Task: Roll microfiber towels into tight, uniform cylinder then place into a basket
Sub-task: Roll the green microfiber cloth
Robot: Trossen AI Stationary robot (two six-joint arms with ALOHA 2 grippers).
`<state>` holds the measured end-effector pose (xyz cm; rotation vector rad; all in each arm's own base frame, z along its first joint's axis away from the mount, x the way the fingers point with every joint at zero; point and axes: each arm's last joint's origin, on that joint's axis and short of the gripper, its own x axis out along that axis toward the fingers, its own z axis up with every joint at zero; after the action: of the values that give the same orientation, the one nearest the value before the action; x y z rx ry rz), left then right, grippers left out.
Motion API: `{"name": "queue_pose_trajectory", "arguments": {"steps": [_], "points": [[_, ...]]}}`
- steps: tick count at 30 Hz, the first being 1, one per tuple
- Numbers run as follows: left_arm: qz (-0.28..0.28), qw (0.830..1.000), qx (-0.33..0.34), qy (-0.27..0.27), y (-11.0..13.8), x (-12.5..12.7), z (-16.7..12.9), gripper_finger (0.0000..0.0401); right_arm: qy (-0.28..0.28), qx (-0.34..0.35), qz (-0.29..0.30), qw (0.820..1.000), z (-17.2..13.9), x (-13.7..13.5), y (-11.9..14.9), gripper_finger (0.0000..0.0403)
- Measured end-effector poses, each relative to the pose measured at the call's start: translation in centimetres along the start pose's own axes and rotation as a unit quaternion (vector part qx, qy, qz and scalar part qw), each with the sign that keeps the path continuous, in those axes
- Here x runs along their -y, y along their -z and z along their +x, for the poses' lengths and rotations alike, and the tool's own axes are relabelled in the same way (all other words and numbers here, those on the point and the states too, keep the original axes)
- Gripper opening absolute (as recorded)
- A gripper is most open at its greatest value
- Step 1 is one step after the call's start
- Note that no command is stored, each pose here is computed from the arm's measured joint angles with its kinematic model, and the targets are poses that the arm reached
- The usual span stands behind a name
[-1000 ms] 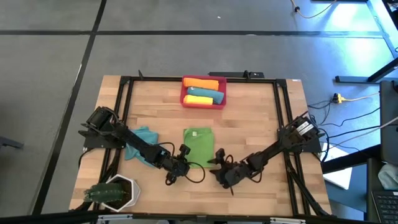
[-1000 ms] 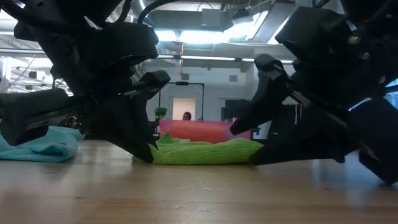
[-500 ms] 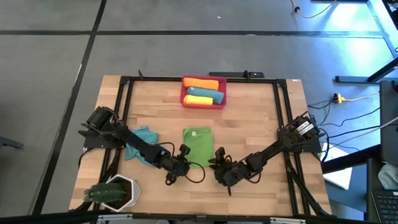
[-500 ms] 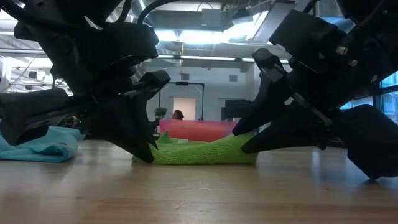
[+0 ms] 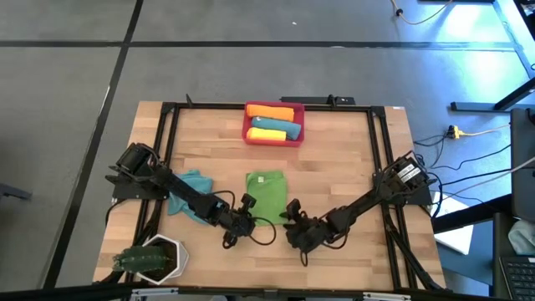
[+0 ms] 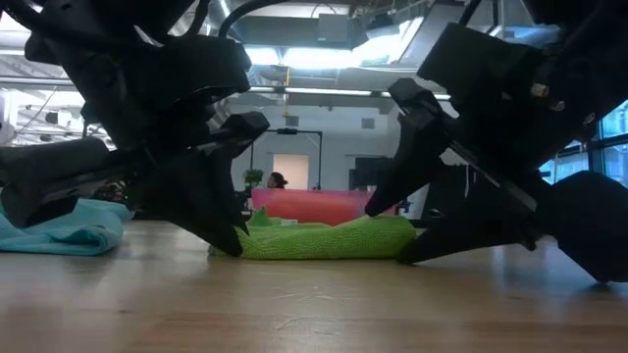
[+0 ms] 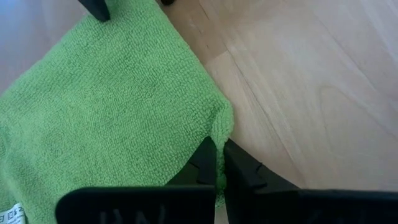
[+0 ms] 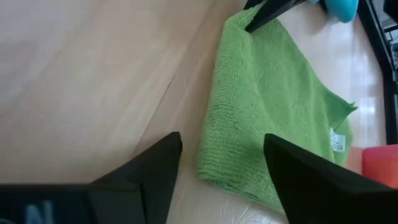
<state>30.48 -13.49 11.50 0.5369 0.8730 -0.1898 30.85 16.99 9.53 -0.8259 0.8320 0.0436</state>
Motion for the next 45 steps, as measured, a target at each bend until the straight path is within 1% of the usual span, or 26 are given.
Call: {"name": "queue_pose_trajectory", "arguments": {"steps": [2, 4, 7, 13, 19, 22, 23, 24, 26, 29, 33, 36, 40, 42, 45], "points": [[0.000, 1.000, 0.000, 0.000, 0.0, 0.0, 0.0, 0.0000, -0.006, -0.005, 0.004, 1.000, 0.1, 0.2, 0.1, 0.0249], [-0.001, 1.000, 0.000, 0.001, 0.0, 0.0, 0.0, 0.0000, -0.010, -0.005, 0.002, 1.000, 0.2, 0.3, 0.1, 0.0250], [0.000, 1.000, 0.000, 0.001, 0.0, 0.0, 0.0, 0.0000, -0.010, -0.005, -0.009, 1.000, 0.2, 0.2, 0.1, 0.0232], [-0.001, 1.000, 0.001, 0.001, 0.0, 0.0, 0.0, 0.0000, -0.013, -0.014, -0.019, 1.000, 0.3, 0.3, 0.4, 0.0158], [-0.002, 1.000, 0.003, 0.005, 0.0, 0.0, 0.0, 0.0000, -0.017, -0.027, -0.014, 0.999, 0.7, 0.8, 0.8, 0.0082], [-0.003, 1.000, 0.003, 0.006, 0.0, 0.0, 0.0, 0.0000, -0.025, -0.029, 0.009, 0.999, 0.6, 0.9, 0.5, 0.0031], [-0.004, 1.000, 0.004, 0.009, -0.1, 0.0, 0.0, 0.0000, -0.031, -0.031, 0.023, 0.999, 0.6, 1.0, 0.2, 0.0017], [-0.008, 1.000, 0.005, 0.014, -0.1, 0.1, 0.0, 0.0000, -0.035, -0.032, 0.036, 0.998, 0.5, 1.1, -0.1, 0.0012], [-0.020, 1.000, 0.005, 0.019, -0.1, 0.1, -0.1, 0.0000, -0.048, -0.041, 0.063, 0.996, 0.4, 1.4, -0.7, 0.0011], [-0.035, 0.999, 0.003, 0.032, -0.1, 0.3, -0.4, 0.0000, -0.090, -0.042, 0.101, 0.990, -0.3, 1.4, -2.1, 0.0006], [-0.060, 0.996, 0.020, 0.070, -0.7, 0.6, -1.6, 0.0000, -0.147, -0.024, 0.153, 0.977, -1.0, 1.5, -3.7, 0.0005], [-0.076, 0.992, 0.038, 0.098, -1.3, 0.6, -2.8, 0.0000, -0.178, -0.018, 0.183, 0.967, -1.1, 1.6, -4.2, 0.0004], [-0.092, 0.989, 0.052, 0.107, -1.7, 0.4, -4.3, 0.0000, -0.195, -0.015, 0.211, 0.958, -1.2, 1.6, -4.4, 0.0003], [-0.099, 0.987, 0.048, 0.117, -1.6, 0.2, -4.4, 0.0000, -0.204, -0.013, 0.226, 0.952, -1.2, 1.8, -4.5, 0.0003], [-0.107, 0.982, 0.040, 0.151, -1.4, -0.2, -4.3, 0.0000, -0.232, -0.003, 0.248, 0.941, -0.9, 2.2, -4.7, 0.0003]]}}
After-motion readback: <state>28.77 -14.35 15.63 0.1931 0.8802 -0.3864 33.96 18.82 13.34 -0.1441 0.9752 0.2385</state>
